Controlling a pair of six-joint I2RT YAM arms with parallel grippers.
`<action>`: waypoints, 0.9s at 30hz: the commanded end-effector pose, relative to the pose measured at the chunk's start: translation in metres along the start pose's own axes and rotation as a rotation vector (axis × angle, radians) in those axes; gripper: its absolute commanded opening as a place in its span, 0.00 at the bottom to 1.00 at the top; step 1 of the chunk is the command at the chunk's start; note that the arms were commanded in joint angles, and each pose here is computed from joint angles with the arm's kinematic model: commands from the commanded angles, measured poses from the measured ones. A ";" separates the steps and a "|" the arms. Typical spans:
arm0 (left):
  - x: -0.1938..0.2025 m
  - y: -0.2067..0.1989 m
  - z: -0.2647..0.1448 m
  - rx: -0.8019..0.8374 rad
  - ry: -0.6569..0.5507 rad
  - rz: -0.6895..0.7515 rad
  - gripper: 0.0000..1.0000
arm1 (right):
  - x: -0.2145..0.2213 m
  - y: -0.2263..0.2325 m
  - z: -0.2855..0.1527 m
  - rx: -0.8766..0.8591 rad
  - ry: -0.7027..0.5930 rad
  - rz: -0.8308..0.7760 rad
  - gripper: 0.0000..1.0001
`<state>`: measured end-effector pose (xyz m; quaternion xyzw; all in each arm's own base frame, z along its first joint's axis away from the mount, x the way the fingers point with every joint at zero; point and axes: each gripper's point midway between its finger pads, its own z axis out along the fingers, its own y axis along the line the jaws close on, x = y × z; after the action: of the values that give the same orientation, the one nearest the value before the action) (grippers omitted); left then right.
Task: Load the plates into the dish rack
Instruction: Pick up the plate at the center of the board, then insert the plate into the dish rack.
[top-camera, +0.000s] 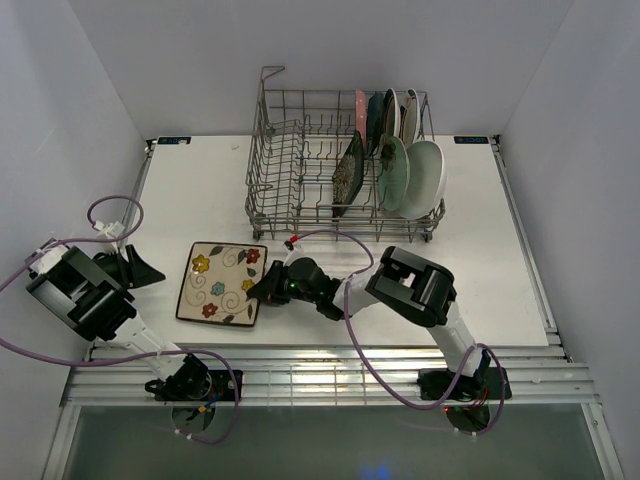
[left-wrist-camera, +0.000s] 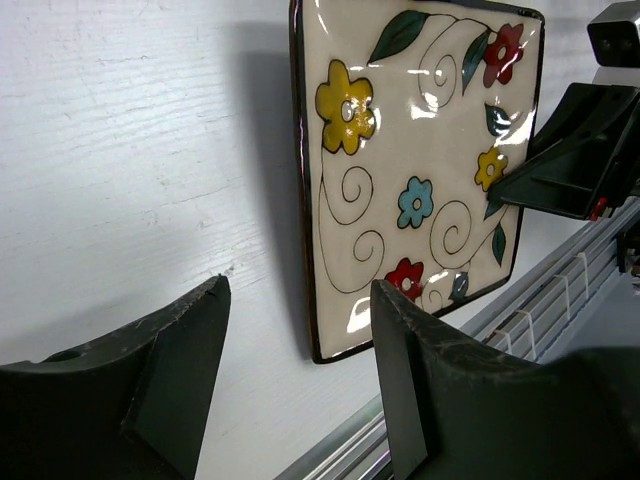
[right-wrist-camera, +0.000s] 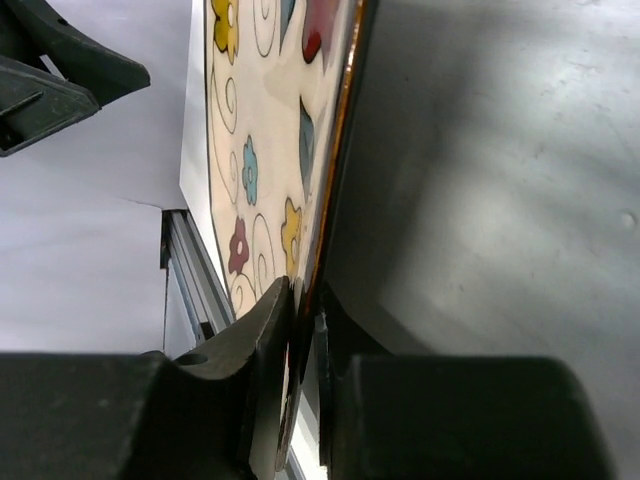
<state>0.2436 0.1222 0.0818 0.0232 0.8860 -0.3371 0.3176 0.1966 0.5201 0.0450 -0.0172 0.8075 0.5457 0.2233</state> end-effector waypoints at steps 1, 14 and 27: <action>-0.022 -0.009 -0.009 0.019 -0.091 0.065 0.68 | -0.015 0.023 -0.014 -0.039 -0.070 -0.102 0.08; -0.041 -0.023 -0.023 0.048 -0.175 0.088 0.84 | -0.033 0.058 -0.045 -0.012 -0.156 -0.297 0.08; -0.031 -0.032 -0.016 0.075 -0.187 0.067 0.94 | -0.052 0.088 -0.061 0.019 -0.221 -0.487 0.08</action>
<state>0.2534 0.1224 0.1097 0.0319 0.8529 -0.3538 0.3826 0.1829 0.4839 0.1057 -0.1329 0.8005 0.4605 0.3598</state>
